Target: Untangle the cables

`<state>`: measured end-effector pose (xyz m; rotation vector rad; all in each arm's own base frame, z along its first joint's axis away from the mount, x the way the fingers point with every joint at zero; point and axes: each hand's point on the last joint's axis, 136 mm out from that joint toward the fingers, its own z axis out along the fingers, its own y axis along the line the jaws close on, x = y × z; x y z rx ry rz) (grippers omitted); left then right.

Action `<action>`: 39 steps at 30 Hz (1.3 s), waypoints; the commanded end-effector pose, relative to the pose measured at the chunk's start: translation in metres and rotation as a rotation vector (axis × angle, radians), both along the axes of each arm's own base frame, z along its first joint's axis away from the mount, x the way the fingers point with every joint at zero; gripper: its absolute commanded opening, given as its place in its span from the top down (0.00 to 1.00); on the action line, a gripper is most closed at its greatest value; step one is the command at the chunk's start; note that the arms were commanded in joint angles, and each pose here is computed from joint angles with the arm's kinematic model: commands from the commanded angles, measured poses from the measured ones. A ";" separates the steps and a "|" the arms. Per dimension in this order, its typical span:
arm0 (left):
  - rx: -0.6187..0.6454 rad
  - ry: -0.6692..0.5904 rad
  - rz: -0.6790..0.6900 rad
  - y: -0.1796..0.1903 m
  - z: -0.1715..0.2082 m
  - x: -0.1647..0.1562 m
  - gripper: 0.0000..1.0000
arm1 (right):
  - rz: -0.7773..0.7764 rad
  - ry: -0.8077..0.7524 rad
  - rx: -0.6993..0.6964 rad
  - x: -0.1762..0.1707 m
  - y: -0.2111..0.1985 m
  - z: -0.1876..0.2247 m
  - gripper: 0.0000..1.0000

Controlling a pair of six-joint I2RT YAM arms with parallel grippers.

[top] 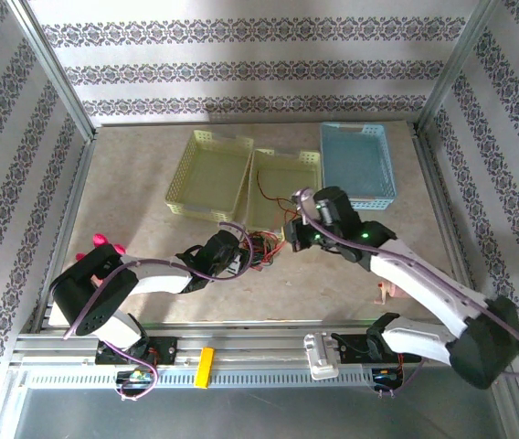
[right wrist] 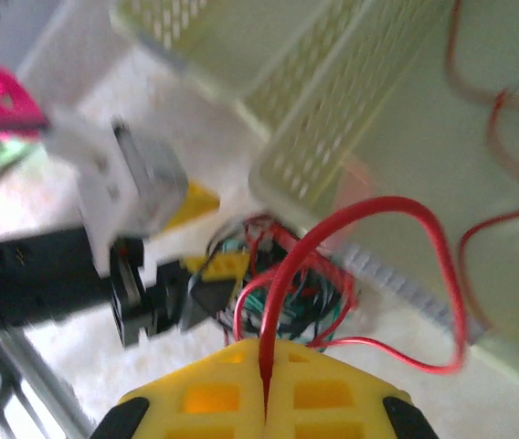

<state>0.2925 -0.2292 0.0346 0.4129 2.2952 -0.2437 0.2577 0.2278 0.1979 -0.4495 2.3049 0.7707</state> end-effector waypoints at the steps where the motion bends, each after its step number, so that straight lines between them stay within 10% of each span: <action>1: 0.059 0.045 -0.019 0.002 -0.017 -0.010 0.38 | -0.135 -0.185 0.052 0.022 -0.027 0.065 1.00; 11: 0.068 0.042 -0.006 0.006 -0.018 -0.010 0.38 | -0.408 -0.584 0.192 0.029 -0.108 0.207 1.00; 20: 0.071 0.037 0.016 0.010 -0.016 -0.009 0.36 | -0.441 -0.709 0.258 0.037 -0.115 0.252 1.00; 39: 0.028 -0.028 0.040 0.016 0.005 -0.015 0.31 | -0.362 0.002 0.210 0.142 -0.036 0.025 0.98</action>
